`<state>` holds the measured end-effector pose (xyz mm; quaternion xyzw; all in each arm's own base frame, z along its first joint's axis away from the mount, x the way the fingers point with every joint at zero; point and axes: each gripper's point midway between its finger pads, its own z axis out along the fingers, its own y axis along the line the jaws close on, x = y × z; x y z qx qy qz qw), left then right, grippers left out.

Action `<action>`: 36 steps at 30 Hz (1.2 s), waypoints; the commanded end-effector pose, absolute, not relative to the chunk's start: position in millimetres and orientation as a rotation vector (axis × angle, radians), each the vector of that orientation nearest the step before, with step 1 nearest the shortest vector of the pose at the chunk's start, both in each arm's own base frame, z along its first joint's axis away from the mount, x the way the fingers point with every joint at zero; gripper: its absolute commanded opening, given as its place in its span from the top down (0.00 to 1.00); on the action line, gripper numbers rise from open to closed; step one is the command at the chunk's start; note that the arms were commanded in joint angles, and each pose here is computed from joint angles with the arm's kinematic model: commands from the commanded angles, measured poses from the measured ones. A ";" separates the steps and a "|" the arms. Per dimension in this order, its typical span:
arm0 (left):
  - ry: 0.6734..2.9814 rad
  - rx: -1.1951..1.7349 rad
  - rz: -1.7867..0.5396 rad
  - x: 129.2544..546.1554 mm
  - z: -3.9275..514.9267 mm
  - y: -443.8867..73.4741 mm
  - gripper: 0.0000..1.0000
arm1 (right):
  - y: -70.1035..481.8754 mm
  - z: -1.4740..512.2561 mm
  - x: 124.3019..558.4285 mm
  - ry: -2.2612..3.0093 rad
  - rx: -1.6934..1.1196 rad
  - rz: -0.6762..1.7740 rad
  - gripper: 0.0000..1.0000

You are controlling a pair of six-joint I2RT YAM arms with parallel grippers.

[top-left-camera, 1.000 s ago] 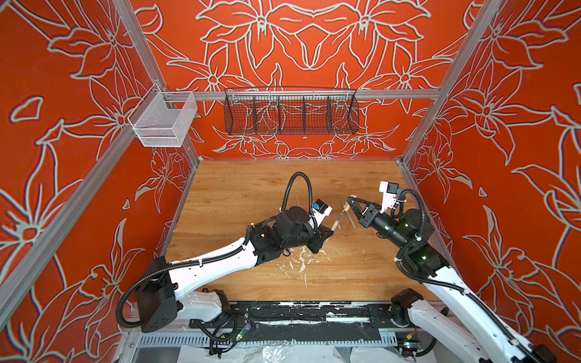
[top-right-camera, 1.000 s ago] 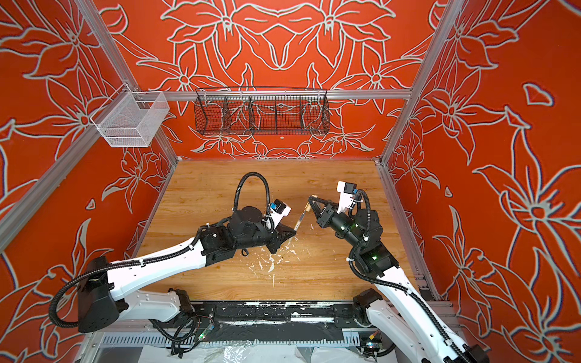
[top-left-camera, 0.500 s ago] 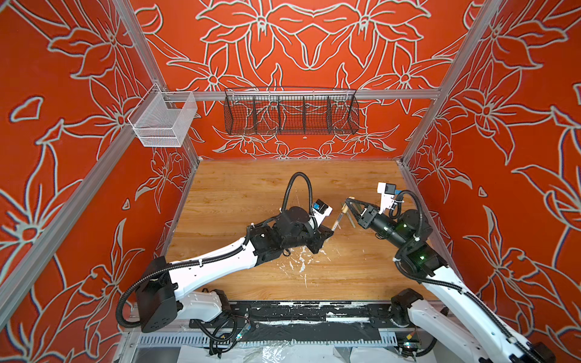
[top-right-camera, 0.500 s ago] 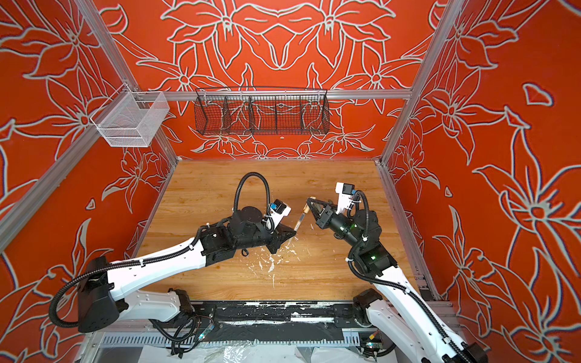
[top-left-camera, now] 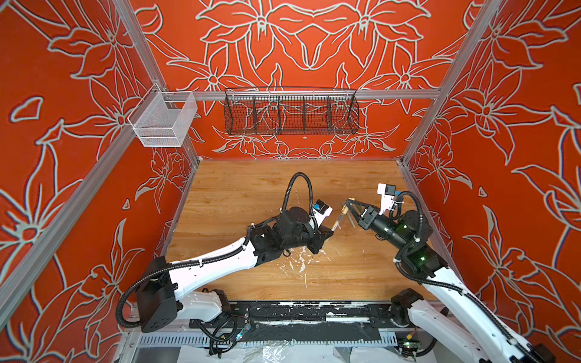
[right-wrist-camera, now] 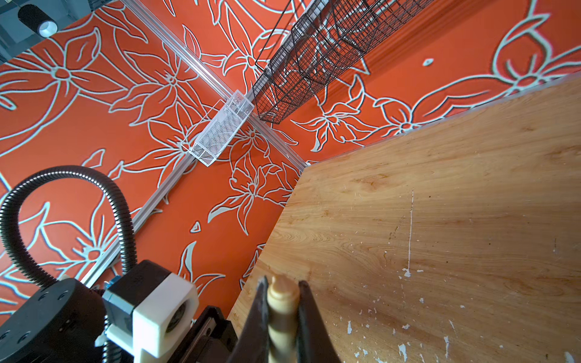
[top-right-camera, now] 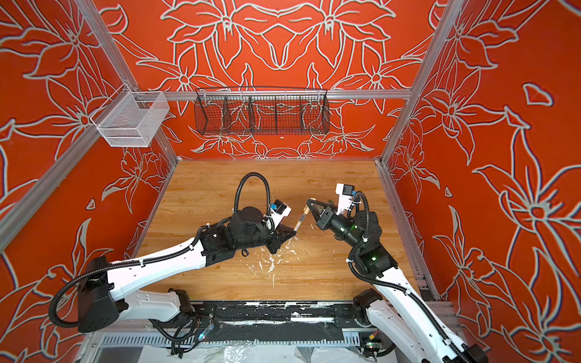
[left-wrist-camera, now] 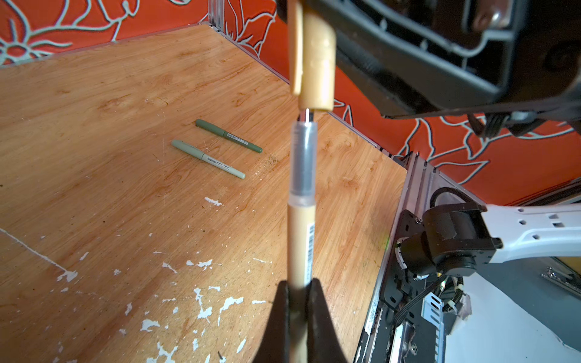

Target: Insert the pens into the pen caps

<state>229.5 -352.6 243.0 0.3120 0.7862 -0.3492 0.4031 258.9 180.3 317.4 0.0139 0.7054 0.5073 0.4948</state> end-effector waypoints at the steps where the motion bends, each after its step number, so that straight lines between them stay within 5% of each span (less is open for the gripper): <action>1: 1.932 0.741 -0.867 240.4 266.3 -351.9 1.00 | 184.7 310.3 250.2 1.763 -0.004 1.235 1.00; 36: 1.903 0.782 -0.910 230.4 266.8 -352.1 1.00 | 174.6 340.0 259.0 1.689 0.038 1.186 1.00</action>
